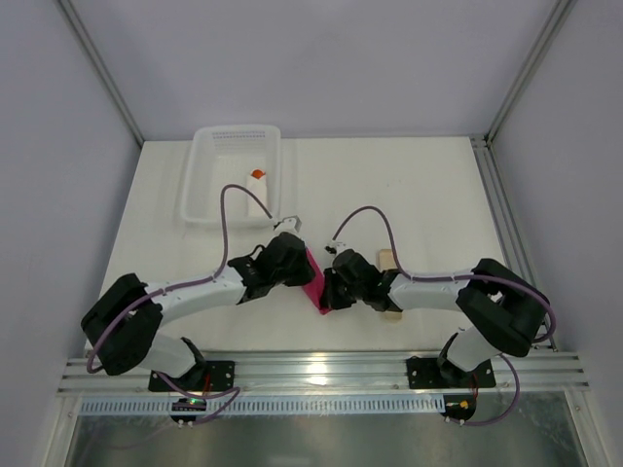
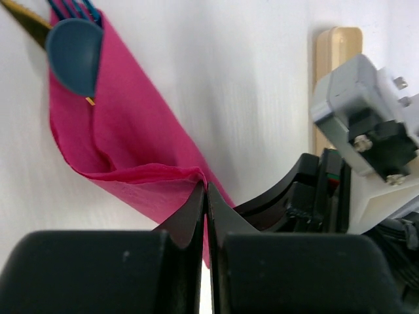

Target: Place the utensils on the paper napkin and roll it up

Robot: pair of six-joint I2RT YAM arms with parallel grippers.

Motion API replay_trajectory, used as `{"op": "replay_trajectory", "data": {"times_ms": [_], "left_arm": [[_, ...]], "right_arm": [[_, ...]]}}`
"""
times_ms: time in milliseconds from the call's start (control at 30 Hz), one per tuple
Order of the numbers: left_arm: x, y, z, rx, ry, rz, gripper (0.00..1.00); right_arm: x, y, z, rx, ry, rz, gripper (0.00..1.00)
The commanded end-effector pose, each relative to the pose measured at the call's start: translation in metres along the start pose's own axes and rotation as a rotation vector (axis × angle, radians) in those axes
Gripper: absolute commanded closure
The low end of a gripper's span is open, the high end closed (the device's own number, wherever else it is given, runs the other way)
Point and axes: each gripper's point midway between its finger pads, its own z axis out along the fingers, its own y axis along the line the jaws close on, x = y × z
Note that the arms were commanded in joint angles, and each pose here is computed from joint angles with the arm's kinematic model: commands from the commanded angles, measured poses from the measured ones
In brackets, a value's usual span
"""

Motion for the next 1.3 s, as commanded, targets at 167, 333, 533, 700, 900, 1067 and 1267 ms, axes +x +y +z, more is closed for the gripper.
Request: {"op": "replay_trajectory", "data": {"times_ms": [167, 333, 533, 700, 900, 1067, 1267], "left_arm": [[-0.015, -0.049, 0.016, 0.098, -0.013, 0.071, 1.0], [-0.006, -0.048, 0.022, 0.099, 0.024, 0.083, 1.0], [-0.005, -0.059, 0.029, 0.151, 0.027, 0.092, 1.0], [-0.003, -0.058, 0.033, 0.145, 0.035, 0.096, 1.0], [0.001, -0.052, 0.034, 0.128, 0.04, 0.096, 1.0], [0.001, -0.052, 0.035, 0.127, 0.043, 0.096, 1.0], [0.001, -0.054, 0.036, 0.133, 0.044, 0.095, 1.0]], "right_arm": [[0.012, -0.013, -0.002, 0.04, -0.018, 0.026, 0.96], [0.009, -0.012, -0.006, 0.039, -0.037, 0.03, 0.96], [0.011, -0.012, -0.005, 0.042, -0.04, 0.039, 0.96], [0.01, -0.008, -0.008, 0.029, -0.06, 0.028, 0.96], [-0.006, 0.004, -0.024, -0.009, -0.128, 0.032, 0.96], [-0.013, 0.004, -0.035, -0.009, -0.177, 0.041, 0.96], [-0.01, -0.001, -0.038, 0.003, -0.175, 0.038, 0.96]]}}
